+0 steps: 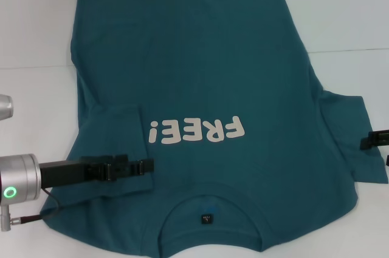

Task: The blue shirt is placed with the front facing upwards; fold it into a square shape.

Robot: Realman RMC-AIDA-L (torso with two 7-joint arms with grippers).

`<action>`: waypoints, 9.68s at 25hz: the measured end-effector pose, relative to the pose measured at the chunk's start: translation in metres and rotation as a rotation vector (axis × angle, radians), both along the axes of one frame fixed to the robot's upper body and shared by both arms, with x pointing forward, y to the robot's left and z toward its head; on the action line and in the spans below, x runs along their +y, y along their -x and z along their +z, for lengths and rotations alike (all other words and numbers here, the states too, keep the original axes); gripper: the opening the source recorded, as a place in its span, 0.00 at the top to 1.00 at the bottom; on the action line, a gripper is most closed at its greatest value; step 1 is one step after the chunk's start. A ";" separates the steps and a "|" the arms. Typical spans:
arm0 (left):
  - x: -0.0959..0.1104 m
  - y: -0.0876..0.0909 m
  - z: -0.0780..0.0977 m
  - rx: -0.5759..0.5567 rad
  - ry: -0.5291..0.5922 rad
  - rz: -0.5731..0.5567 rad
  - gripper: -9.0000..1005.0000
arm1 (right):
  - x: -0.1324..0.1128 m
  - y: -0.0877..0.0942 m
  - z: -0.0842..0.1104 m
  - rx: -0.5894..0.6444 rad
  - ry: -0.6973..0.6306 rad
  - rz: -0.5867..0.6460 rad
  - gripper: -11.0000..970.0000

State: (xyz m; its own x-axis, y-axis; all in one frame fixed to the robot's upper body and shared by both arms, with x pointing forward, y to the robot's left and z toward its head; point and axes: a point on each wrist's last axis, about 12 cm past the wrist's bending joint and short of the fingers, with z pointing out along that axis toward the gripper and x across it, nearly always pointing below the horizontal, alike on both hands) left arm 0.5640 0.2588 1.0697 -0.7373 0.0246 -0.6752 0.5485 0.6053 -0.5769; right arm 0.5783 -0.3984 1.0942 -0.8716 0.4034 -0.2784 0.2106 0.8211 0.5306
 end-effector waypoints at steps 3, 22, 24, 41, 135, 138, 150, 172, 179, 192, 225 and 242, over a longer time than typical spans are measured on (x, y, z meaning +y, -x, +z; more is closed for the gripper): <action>0.000 0.000 0.000 -0.001 -0.001 -0.001 0.07 | 0.001 0.000 -0.001 0.000 -0.003 0.000 0.12; 0.000 0.000 0.000 -0.002 -0.002 -0.002 0.07 | 0.001 0.002 -0.005 -0.020 0.004 0.009 0.41; 0.000 0.000 0.000 -0.002 -0.002 -0.002 0.07 | 0.000 0.002 -0.005 -0.027 0.012 0.016 0.50; 0.000 -0.001 0.000 -0.004 -0.006 0.005 0.07 | -0.008 0.003 -0.001 -0.065 0.017 0.004 0.99; 0.011 0.000 0.000 -0.001 -0.018 0.026 0.06 | 0.116 -0.078 0.075 -0.233 0.365 0.597 0.54; 0.010 0.001 -0.001 0.000 -0.018 0.022 0.06 | 0.105 -0.076 0.070 -0.243 0.438 0.607 0.47; 0.008 0.000 -0.001 0.000 -0.017 0.018 0.06 | 0.095 -0.073 0.051 -0.188 0.657 0.652 0.34; 0.004 -0.004 0.002 -0.011 -0.017 0.010 0.06 | 0.104 -0.079 0.025 -0.212 0.744 0.626 0.44; 0.004 -0.003 0.002 -0.010 -0.016 0.010 0.06 | 0.115 -0.083 0.020 -0.233 0.754 0.626 0.59; 0.006 -0.003 0.001 -0.010 -0.018 0.016 0.06 | 0.140 -0.090 0.024 -0.280 0.742 0.649 0.94; 0.007 -0.003 0.002 -0.011 -0.016 0.016 0.06 | 0.173 -0.113 0.044 -0.372 0.718 0.566 0.96; 0.009 -0.002 0.002 -0.007 -0.015 0.019 0.06 | 0.189 -0.117 0.057 -0.432 0.697 0.554 0.51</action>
